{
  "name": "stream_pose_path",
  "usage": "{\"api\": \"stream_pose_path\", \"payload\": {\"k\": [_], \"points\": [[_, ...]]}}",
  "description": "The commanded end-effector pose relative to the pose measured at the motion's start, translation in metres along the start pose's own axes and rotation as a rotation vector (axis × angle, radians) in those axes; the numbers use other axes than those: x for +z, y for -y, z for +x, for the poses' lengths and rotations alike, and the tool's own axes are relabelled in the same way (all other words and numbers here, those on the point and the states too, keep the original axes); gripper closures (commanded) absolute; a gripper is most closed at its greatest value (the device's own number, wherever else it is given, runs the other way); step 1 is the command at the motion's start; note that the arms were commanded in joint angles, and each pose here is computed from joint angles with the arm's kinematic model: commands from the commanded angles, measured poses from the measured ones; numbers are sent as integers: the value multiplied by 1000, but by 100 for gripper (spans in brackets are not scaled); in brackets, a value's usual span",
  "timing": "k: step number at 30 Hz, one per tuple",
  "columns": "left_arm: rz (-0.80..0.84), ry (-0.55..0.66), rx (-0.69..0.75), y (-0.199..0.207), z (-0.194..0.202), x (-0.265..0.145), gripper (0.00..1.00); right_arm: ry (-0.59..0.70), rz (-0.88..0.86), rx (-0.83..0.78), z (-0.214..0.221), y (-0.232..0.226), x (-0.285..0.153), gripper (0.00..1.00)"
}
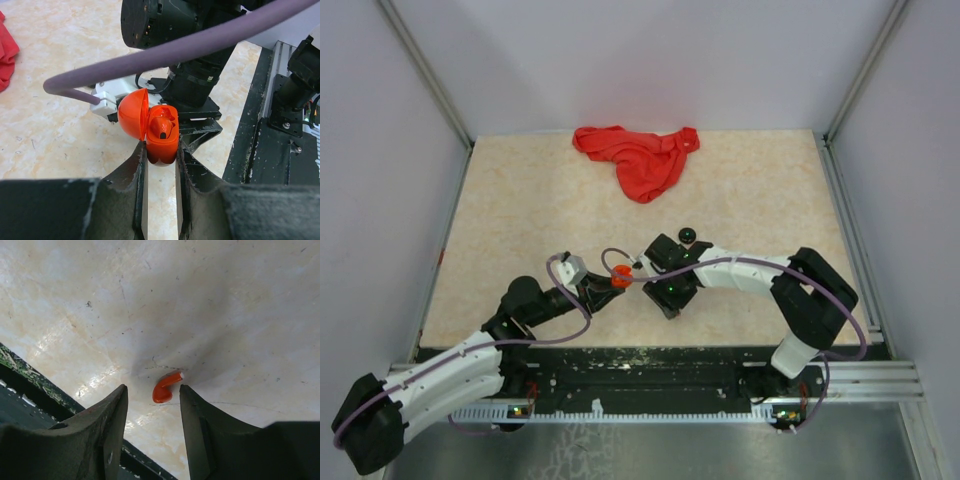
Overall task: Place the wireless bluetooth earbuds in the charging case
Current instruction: Pick up the earbud from the corner of the board.
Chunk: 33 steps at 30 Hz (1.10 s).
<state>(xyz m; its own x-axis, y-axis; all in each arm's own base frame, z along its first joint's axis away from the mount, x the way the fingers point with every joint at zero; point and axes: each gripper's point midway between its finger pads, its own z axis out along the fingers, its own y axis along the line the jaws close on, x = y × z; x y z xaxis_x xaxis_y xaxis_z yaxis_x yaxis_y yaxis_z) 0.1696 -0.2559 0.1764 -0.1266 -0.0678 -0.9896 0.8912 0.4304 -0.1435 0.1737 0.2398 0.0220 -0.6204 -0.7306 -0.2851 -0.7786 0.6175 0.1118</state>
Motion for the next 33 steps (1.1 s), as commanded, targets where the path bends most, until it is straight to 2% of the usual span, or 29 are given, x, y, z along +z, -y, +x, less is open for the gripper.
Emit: {"api": "stream_pose_path", "payload": {"k": [1, 8, 14, 26, 33], "points": [[18, 20, 0, 4, -4, 0, 100, 3, -23, -6, 1, -13, -8, 54], [18, 18, 1, 4, -5, 1, 99, 54, 54, 33, -12, -4, -16, 59], [11, 16, -8, 3, -3, -1, 99, 63, 107, 154, 3, 2, -16, 66], [0, 28, -3, 2, -6, -1, 99, 67, -6, 219, 11, -24, 4, 65], [-39, 59, 0, -3, -14, -6, 99, 148, -24, 201, -25, -31, 10, 64]]}}
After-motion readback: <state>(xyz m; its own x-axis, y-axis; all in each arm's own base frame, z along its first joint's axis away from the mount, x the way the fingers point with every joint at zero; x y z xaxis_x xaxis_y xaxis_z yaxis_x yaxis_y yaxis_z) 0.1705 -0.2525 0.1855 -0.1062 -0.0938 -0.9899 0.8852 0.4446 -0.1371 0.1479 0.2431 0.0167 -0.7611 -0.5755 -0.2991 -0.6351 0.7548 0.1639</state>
